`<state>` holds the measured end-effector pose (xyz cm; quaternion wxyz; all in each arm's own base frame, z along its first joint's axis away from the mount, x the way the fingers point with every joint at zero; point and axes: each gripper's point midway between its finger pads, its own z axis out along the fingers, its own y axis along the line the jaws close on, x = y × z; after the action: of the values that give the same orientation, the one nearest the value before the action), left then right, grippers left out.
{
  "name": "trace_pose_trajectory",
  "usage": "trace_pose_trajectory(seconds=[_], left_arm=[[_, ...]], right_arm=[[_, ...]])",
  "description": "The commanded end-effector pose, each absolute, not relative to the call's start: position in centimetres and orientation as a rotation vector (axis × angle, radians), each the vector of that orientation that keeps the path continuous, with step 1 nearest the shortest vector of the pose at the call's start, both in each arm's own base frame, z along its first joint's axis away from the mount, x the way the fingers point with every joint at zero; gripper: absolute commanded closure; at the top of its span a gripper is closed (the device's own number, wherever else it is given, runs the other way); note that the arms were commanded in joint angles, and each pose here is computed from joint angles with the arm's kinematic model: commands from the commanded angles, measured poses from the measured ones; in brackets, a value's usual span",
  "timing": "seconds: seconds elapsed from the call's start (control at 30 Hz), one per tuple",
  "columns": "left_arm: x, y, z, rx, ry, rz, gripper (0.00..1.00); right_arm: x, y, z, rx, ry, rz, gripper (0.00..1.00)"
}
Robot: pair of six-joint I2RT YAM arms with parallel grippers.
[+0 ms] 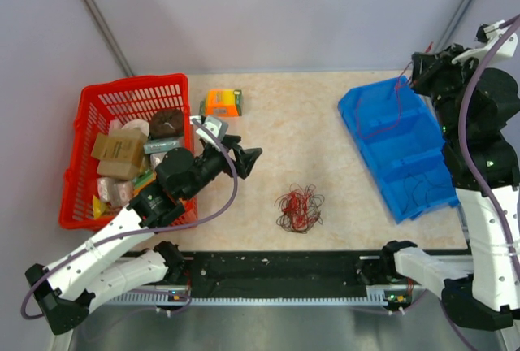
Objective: Untangle the cables
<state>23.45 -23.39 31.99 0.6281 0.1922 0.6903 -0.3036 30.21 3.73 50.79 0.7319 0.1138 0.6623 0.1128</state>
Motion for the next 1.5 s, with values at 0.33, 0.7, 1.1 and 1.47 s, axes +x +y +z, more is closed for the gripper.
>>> trace_pose_trajectory(seconds=[0.33,0.7,1.1,1.47], left_arm=[[23.3,-24.3,33.0,0.445,1.542,-0.748,0.28],[23.5,-24.4,32.7,0.443,1.555,-0.743,0.28],[23.6,-24.5,32.6,0.446,1.56,-0.745,0.28],[23.6,-24.6,32.4,0.448,1.566,-0.743,0.27]], right_arm=[[31.9,-2.4,52.3,0.358,1.421,0.121,1.0],[32.3,-2.4,55.6,0.347,1.368,0.235,1.0],[30.9,-2.2,58.6,0.323,1.31,0.236,1.0],[32.7,-7.1,49.1,0.488,1.474,-0.02,1.0]])
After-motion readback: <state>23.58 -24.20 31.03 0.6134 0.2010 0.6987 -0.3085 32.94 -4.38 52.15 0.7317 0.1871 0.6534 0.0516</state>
